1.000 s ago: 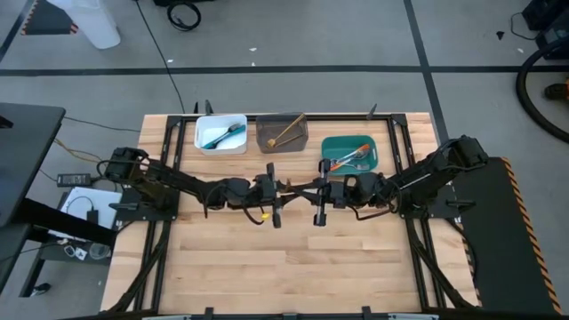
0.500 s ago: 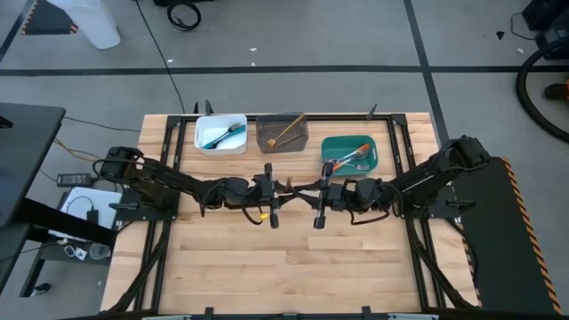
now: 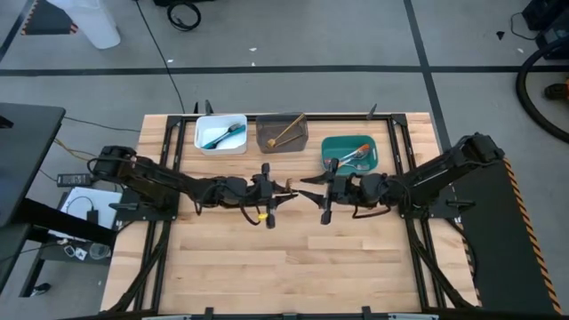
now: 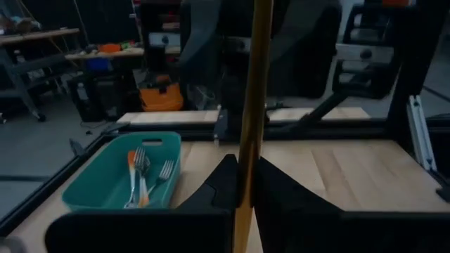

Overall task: Sort silverware by color (type)
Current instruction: Put the gold fork into the black bin

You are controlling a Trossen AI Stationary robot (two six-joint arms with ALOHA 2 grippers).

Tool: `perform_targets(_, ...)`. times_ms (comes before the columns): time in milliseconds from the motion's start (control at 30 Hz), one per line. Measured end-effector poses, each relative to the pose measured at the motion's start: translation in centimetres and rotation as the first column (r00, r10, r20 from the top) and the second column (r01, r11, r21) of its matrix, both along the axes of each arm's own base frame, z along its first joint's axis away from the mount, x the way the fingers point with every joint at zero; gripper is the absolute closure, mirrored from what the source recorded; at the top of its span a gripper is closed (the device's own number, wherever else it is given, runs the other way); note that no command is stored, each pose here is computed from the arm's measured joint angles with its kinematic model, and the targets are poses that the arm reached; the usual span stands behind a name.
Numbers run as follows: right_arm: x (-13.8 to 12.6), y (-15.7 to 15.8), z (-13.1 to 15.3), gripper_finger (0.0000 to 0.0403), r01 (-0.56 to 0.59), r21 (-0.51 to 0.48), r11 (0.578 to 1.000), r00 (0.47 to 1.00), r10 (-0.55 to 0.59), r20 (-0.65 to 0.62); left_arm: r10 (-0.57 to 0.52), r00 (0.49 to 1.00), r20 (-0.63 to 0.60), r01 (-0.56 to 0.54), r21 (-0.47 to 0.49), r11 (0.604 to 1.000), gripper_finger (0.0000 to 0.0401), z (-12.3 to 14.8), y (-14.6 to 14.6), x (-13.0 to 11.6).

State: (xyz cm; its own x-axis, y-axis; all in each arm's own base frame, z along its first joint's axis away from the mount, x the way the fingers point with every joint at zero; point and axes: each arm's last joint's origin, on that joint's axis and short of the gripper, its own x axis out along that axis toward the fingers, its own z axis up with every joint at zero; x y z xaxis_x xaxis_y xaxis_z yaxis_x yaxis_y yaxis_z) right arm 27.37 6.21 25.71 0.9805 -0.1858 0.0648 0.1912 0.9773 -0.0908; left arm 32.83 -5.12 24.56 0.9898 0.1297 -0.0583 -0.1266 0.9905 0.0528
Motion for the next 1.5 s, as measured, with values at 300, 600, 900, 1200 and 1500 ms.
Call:
perform_targets(300,-1.6,0.3,1.3,0.0245,-0.026,0.008,1.000,1.000,0.026,-0.016,0.029,0.994,-0.106,-0.029,0.002,1.000,0.0369,1.9,0.7,-2.4)
perform_targets(600,-1.7,0.3,0.0,0.0245,-0.020,0.070,0.997,0.990,0.030,-0.137,0.152,0.972,-0.180,-0.137,0.091,0.986,0.0369,4.1,1.6,-5.7)
perform_targets(900,-1.8,0.2,-0.7,0.0245,-0.010,0.088,0.996,0.978,0.028,-0.205,0.237,0.935,-0.263,-0.210,0.126,0.970,0.0369,5.2,3.2,-8.7)
perform_targets(1200,-1.6,0.4,-1.6,0.0245,0.017,0.106,0.994,0.968,0.011,-0.251,0.327,0.861,-0.390,-0.293,0.146,0.945,0.0368,4.2,7.0,-9.4)
perform_targets(1500,-0.5,0.8,-3.8,0.0245,0.022,0.088,0.996,0.944,0.008,-0.329,0.352,0.840,-0.412,-0.309,0.170,0.936,0.0366,4.1,10.2,-9.7)
